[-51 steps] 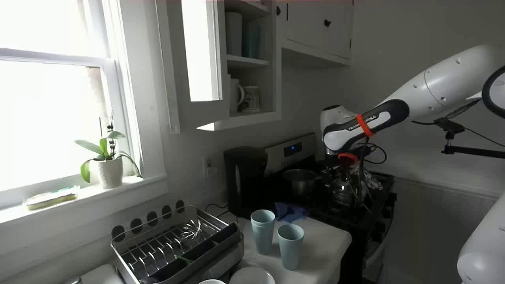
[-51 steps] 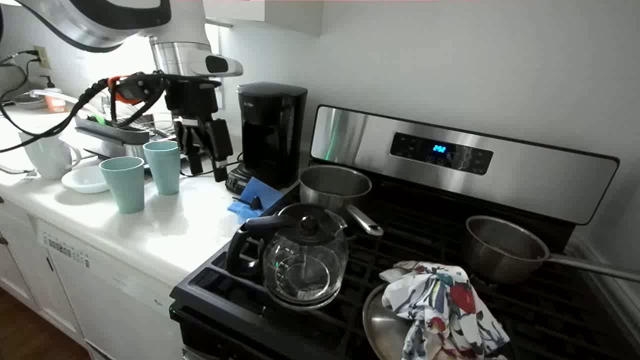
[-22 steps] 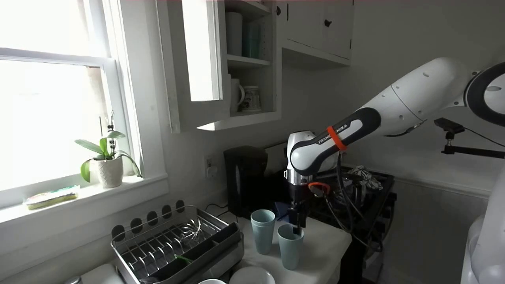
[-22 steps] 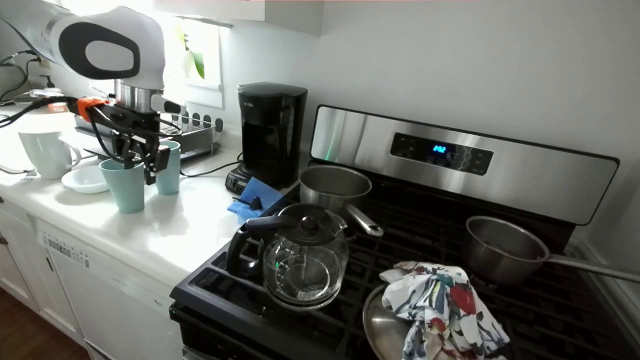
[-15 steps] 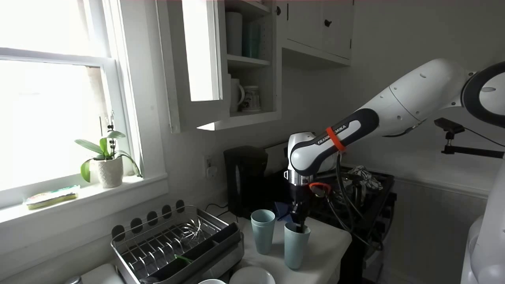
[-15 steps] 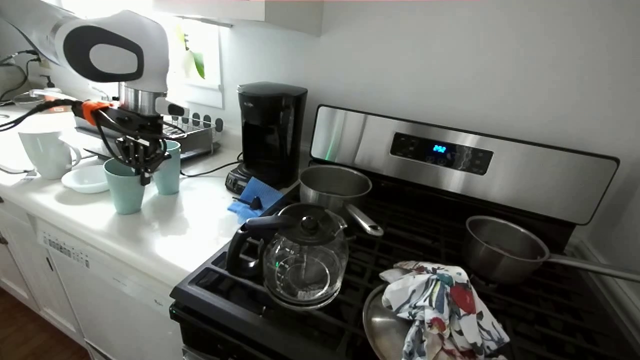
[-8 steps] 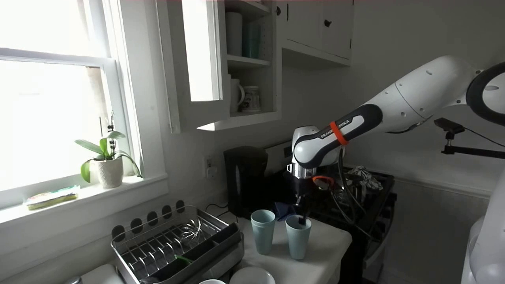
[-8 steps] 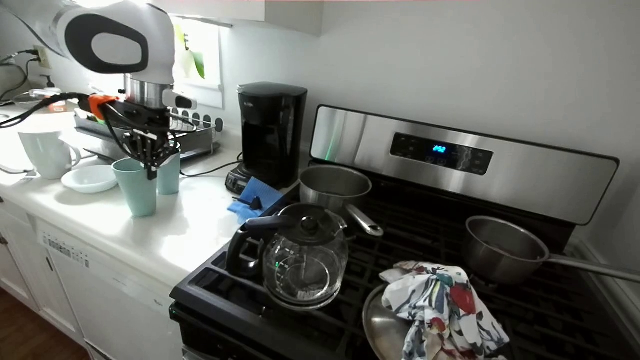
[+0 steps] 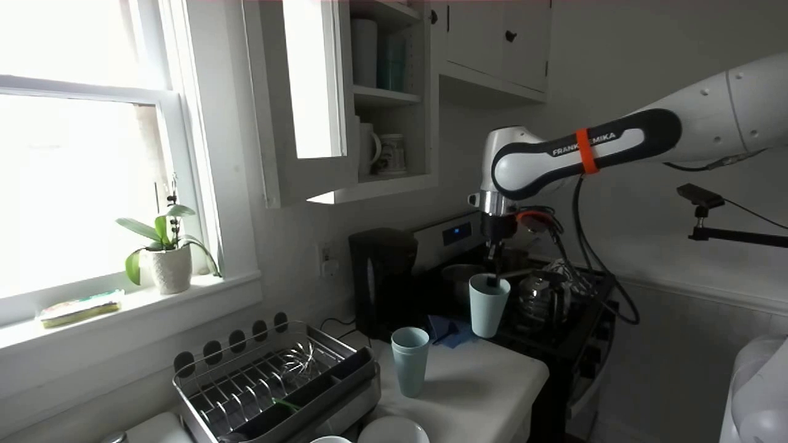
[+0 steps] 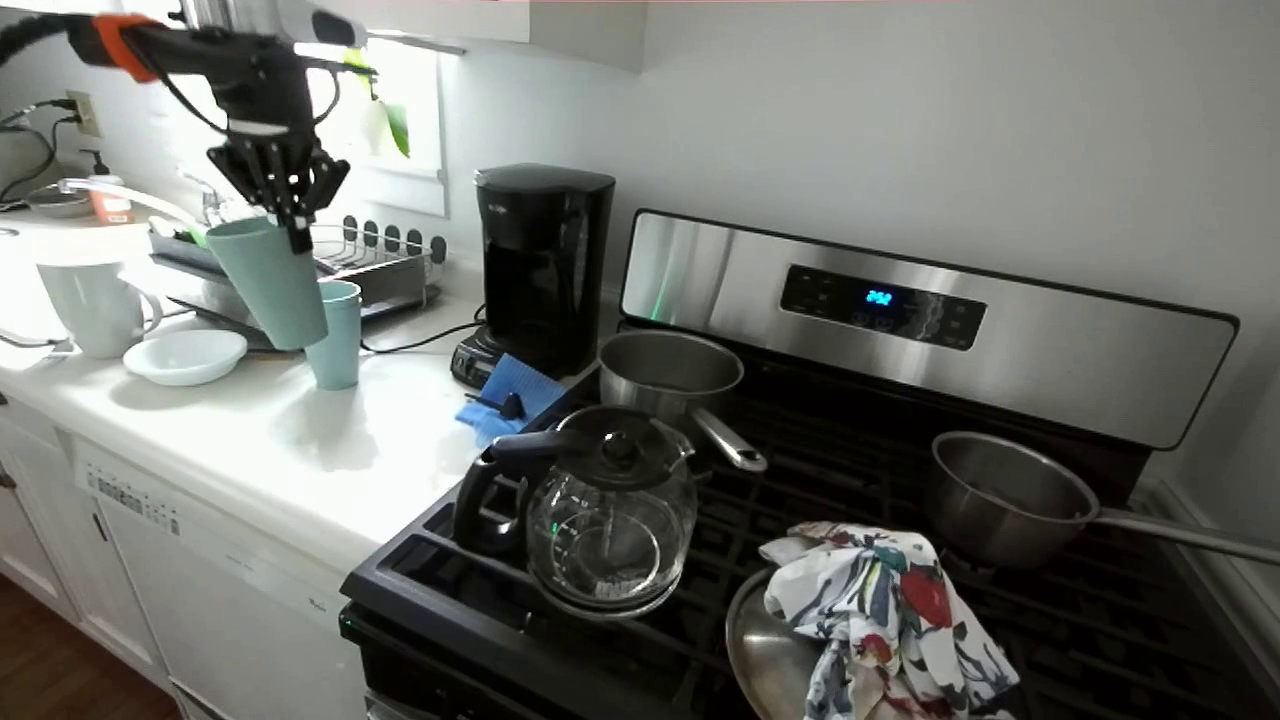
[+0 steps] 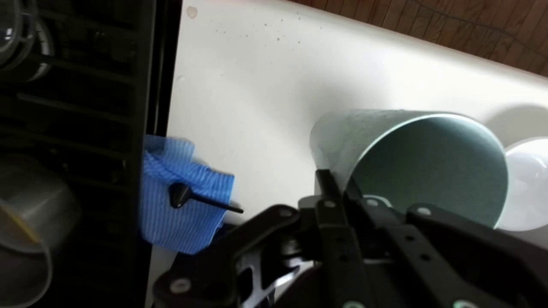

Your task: Place the cup in the cabinet, then close the cabinet

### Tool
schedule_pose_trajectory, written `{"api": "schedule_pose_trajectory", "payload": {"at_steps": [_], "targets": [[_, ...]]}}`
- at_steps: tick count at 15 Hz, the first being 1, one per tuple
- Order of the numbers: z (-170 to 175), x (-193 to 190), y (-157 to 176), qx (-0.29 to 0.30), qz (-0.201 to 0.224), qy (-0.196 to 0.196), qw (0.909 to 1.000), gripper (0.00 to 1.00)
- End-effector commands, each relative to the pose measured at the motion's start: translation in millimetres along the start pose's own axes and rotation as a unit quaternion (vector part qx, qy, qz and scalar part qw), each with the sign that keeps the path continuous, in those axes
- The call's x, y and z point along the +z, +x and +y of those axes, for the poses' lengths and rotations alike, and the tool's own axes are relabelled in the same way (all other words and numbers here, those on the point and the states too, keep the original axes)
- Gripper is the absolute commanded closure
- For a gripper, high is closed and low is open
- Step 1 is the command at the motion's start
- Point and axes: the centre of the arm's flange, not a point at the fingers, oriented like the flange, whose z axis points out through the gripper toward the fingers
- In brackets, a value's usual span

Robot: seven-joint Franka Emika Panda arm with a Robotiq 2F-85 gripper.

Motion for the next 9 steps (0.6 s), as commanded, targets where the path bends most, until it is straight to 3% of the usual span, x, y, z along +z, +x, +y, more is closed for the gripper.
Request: {"api": "schedule_pose_trajectory", "payload": {"at_steps": [1,3,7,9], "targets": [[1.9,-22.4,-5.0,-0.003,0.011,-0.009,0.9999,0.99],[1.8,-40.0,-10.0,-0.002,0.023,-0.014,0.9996,0.96],[-3.2,-16.3,-4.7,-0.009,0.006,-0.002,0.9999,0.99],[-5.6,-38.6,-1.5,-0.003,0.038,-0.004,0.9993,0.99]]}}
